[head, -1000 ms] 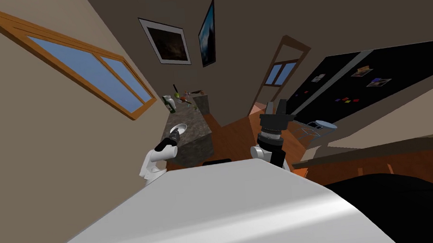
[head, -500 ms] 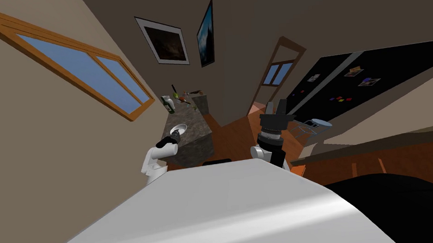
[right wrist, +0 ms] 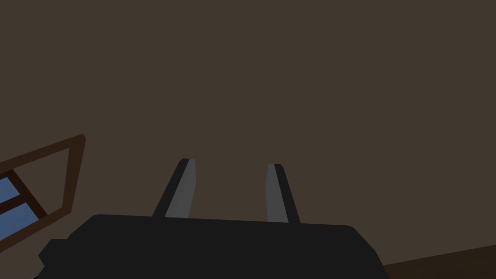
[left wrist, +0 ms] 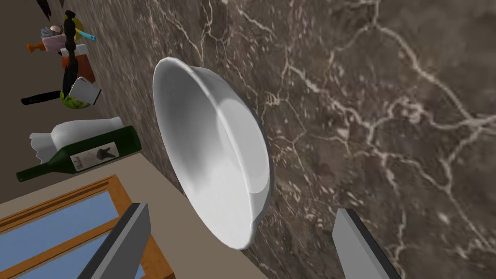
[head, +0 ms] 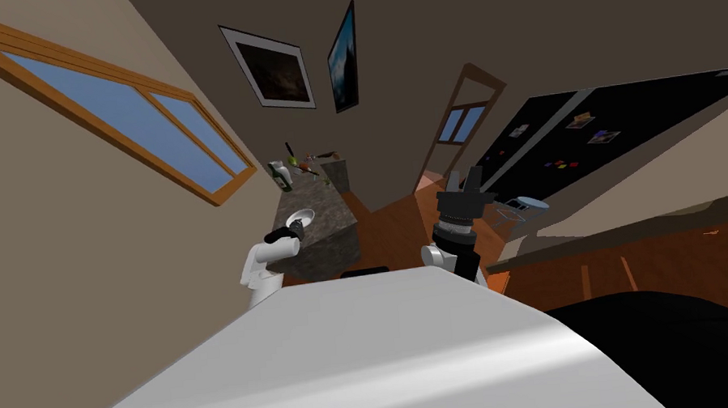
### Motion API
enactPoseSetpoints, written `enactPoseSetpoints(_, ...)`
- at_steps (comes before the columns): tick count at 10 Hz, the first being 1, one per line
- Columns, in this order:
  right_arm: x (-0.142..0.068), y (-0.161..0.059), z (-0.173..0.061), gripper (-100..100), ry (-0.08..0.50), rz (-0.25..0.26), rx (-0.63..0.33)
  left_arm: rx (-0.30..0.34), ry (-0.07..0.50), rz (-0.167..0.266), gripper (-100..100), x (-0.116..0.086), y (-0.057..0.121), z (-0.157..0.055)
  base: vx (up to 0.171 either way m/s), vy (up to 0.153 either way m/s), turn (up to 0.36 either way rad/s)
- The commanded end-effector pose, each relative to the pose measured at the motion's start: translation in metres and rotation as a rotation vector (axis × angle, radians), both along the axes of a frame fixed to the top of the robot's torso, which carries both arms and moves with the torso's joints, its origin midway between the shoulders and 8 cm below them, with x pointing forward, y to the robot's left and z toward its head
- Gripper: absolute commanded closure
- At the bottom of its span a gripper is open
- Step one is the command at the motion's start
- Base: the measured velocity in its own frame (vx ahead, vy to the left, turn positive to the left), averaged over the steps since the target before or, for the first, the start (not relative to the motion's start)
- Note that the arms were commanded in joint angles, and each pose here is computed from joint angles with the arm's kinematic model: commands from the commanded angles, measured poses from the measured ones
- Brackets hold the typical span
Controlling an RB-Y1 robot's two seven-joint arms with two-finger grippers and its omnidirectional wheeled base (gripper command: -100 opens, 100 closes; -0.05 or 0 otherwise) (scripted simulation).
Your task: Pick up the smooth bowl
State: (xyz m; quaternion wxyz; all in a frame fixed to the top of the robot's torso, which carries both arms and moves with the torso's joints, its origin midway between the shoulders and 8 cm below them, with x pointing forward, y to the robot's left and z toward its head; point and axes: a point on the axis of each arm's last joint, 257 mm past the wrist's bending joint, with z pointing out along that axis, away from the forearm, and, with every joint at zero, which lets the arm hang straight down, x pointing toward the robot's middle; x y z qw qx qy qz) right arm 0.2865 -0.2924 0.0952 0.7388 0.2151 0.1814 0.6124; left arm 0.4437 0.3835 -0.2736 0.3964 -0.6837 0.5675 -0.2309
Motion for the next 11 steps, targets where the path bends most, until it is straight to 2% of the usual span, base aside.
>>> enactPoseSetpoints(1, 0.000, 0.000, 0.000, 0, 0.000, 0.000, 0.000, -0.023, 0.027, 0.013, -100, 0.002, -0.002, -0.002, -0.022, 0.066, -0.090)
enactPoseSetpoints(11, 0.000, 0.000, 0.000, 0, 0.000, 0.000, 0.000, -0.126, 0.201, 0.070, -100, -0.008, -0.013, -0.022, -0.006, 0.062, -0.071)
